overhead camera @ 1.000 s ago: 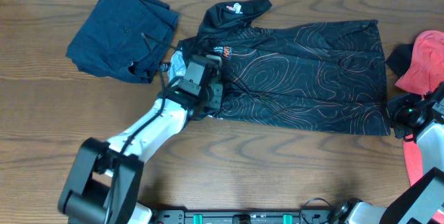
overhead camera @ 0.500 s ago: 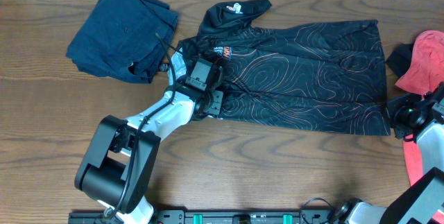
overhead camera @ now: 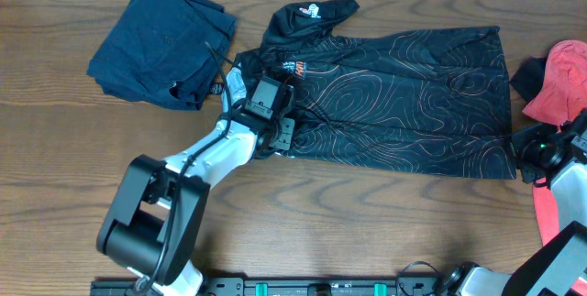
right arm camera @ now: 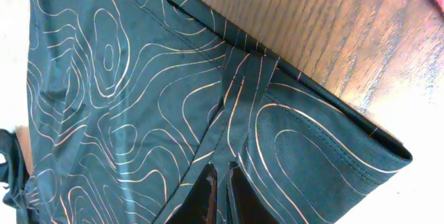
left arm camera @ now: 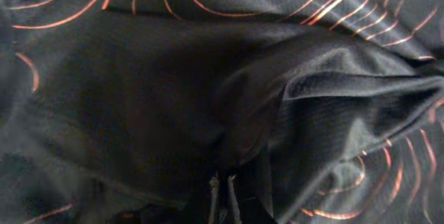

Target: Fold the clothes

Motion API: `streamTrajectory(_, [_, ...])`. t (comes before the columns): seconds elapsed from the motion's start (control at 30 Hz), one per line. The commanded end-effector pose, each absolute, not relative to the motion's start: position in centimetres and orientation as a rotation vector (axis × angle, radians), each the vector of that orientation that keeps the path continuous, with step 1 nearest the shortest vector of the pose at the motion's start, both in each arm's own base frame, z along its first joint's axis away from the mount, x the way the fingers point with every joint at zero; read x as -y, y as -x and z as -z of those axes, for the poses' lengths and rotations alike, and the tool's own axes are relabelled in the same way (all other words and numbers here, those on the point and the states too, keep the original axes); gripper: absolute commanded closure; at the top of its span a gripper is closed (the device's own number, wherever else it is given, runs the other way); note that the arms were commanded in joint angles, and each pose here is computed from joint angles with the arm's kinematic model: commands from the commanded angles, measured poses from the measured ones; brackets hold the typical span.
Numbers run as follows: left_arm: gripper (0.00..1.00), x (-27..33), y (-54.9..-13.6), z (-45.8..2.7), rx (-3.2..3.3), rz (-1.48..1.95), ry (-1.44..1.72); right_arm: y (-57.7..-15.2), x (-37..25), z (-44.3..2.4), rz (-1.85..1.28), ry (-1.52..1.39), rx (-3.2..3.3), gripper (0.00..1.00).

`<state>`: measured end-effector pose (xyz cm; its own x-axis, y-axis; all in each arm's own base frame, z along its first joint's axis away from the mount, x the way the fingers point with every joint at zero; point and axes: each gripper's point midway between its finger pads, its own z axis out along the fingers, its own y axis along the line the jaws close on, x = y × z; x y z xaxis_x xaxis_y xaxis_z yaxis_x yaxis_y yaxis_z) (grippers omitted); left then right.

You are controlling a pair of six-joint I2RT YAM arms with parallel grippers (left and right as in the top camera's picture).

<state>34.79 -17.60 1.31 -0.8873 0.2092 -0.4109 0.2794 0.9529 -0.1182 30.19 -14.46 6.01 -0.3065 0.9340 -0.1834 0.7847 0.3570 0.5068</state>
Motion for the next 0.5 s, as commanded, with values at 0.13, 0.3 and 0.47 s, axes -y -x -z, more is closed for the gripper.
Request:
streamTrajectory(0.13, [0.94,18.1,-36.6,-8.1,-2.537,0.279,-0.331,-30.5,14.4,-6.1,-0.449,-1.494,-2.178,0.94])
streamTrajectory(0.3, [0.94,18.2,-36.8,-8.7,-2.519,0.282,-0.334,-30.5,14.4,-6.1,-0.449,-1.494,-2.178,0.94])
streamTrajectory(0.47, [0.94,19.0,-38.5,-9.7,-2.414,0.279,-0.408,-30.5,14.4,-6.1,-0.449,-1.494,-2.178,0.94])
